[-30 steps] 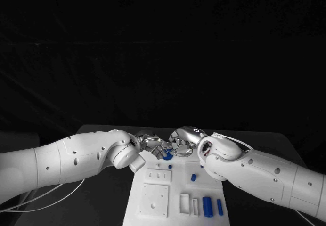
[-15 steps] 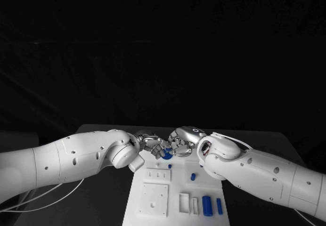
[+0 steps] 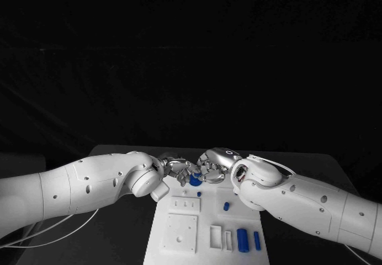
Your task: Assemble the parts on the task board
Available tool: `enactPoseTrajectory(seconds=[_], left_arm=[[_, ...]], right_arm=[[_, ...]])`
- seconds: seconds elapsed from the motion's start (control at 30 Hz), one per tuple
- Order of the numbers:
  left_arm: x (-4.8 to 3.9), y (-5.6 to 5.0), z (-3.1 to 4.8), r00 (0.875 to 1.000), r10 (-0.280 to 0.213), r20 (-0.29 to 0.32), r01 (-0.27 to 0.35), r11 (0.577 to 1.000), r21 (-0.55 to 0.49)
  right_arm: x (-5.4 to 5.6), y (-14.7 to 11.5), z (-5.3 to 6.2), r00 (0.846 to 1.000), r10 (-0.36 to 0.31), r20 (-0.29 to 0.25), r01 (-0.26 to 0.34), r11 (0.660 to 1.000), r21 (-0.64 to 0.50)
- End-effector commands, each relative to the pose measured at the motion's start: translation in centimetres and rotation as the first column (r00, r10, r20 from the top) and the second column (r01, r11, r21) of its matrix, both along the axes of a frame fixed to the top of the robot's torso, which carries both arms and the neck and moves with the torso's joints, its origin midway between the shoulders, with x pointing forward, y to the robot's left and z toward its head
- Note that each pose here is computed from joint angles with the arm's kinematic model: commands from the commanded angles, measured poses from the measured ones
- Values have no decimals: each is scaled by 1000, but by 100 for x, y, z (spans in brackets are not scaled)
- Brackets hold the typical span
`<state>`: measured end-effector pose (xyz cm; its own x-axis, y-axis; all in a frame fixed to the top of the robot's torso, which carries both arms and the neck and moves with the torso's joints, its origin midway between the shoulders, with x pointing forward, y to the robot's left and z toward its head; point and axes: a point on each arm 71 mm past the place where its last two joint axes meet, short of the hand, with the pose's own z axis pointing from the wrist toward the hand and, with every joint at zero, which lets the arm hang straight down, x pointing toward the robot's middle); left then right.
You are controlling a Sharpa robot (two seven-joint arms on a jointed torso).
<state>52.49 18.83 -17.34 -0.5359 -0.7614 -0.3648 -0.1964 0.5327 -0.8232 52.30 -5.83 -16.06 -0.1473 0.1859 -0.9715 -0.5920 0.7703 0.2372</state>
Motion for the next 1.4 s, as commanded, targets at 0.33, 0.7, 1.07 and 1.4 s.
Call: enactPoseTrajectory(seconds=[0.33, 0.7, 1.07, 1.4], left_arm=[[-6, -20, 23, 1000, -5, 31, 5, 1000, -1], [10, 44, 28, 997, -10, 72, 4, 997, 75], [26, 146, 43, 985, -55, 163, 8, 962, 275], [-1, 202, -103, 991, -65, 114, 13, 915, 402]], right_arm=[[35, -47, -34, 1000, -10, -17, 10, 1000, -11], [101, -232, -10, 999, -45, 4, 45, 996, 76], [197, -795, -24, 988, -156, -25, 158, 975, 156], [303, -1340, -11, 952, -259, -161, 296, 913, 281]])
